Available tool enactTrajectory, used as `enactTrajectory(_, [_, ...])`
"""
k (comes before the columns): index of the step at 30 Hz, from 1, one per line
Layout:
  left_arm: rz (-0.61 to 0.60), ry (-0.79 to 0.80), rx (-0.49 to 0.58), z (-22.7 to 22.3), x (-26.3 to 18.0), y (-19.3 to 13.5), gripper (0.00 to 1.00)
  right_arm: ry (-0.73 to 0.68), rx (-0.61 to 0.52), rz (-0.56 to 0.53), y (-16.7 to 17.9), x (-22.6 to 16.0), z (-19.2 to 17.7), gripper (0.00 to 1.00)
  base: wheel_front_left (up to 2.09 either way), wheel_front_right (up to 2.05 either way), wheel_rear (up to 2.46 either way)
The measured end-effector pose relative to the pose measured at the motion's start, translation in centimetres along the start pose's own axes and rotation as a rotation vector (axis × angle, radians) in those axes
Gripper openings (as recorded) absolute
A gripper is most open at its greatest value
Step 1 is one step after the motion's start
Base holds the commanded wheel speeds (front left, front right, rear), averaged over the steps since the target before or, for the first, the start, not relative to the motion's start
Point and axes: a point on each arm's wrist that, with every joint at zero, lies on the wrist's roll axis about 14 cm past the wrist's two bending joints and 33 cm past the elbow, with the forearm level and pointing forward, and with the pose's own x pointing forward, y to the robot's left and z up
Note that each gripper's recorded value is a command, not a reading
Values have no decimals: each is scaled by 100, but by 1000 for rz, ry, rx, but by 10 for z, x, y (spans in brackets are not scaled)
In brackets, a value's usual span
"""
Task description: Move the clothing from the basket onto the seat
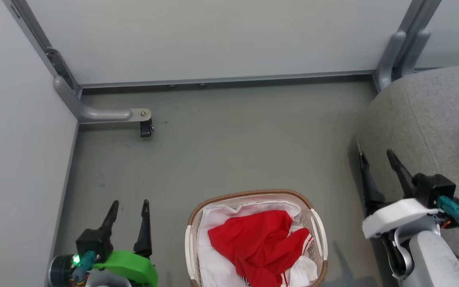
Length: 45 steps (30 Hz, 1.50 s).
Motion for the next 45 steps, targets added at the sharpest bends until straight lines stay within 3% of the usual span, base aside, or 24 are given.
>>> enactTrajectory(7, [-149, 119, 5, -35, 35, -42, 100, -99, 4, 32, 7, 39, 28, 100, 0, 0, 0])
enactTrajectory(17, [-372, 319, 27, -103, 87, -101, 100, -193, 8, 8, -11, 84, 45, 100, 0, 0, 0])
enactTrajectory(25, [-504, 545, 56, -184, 100, -123, 100, -190, 51, -17, -31, 106, 28, 100, 0, 0, 0])
enactTrajectory(33, [-601, 820, 46, -266, 80, -141, 100, -126, 59, -69, -59, 116, -9, 100, 0, 0, 0])
enactTrajectory(45, [-708, 1041, 67, -338, 54, -155, 100, -33, 13, -135, -92, 111, -47, 100, 0, 0, 0])
